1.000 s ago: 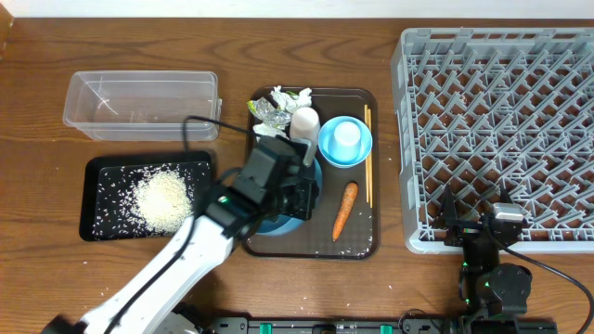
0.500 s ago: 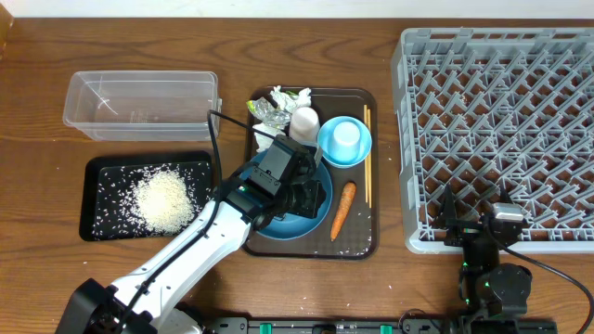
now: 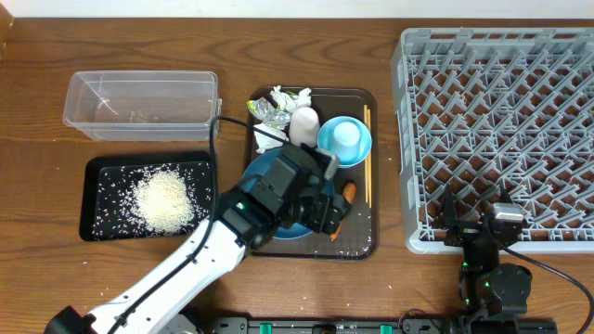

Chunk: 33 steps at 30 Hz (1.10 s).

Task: Sort waste into correct bins and load items into the dishwasher rack
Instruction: 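Carry the empty plate back and set it on the brown tray, then release the plate and move the left gripper over the carrot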

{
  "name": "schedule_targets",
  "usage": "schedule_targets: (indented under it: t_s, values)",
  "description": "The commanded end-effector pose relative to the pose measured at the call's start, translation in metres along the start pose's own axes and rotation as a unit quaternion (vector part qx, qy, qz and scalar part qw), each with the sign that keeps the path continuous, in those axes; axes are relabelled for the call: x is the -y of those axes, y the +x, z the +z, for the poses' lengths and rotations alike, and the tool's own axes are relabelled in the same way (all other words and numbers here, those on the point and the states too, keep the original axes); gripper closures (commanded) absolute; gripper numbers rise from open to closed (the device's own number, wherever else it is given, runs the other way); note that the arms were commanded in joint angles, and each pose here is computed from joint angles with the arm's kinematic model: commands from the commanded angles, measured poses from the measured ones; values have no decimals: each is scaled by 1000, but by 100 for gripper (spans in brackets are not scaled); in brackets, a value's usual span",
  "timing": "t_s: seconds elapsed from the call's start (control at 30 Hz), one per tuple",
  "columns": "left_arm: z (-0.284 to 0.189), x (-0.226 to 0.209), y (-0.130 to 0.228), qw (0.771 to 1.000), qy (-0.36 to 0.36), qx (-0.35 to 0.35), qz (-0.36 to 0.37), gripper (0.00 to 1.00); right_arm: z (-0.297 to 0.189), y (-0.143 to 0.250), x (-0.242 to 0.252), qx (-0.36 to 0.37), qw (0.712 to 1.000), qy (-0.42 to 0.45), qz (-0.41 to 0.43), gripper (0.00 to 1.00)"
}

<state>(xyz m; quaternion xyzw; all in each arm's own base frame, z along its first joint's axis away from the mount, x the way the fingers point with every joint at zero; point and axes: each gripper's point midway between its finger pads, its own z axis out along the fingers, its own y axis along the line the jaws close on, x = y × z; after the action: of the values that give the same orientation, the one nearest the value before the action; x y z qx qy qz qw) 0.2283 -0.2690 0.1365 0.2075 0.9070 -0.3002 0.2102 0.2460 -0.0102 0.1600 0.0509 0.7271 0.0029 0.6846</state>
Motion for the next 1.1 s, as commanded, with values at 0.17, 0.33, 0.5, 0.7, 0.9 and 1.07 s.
schedule_targets:
  t_s: [0.17, 0.33, 0.5, 0.7, 0.9, 1.07]
  values:
    - [9, 15, 11, 999, 11, -28, 30, 12, 0, 2, 5, -3, 1000, 12, -1, 1]
    - [13, 19, 18, 997, -6, -35, 68, 9, 0, 2, 5, -3, 1000, 12, -1, 1]
    - [1, 10, 11, 988, -98, -32, 114, 7, 0, 2, 5, -3, 1000, 12, -1, 1]
    - [1, 30, -2, 975, -124, -68, 172, 6, 0, 2, 5, -3, 1000, 12, -1, 1]
    - [40, 28, 3, 963, -138, -130, 192, 5, 0, 2, 5, -3, 1000, 12, -1, 1]
    - [58, 20, 11, 959, -144, -150, 190, 5, 0, 2, 5, -3, 1000, 12, -1, 1]
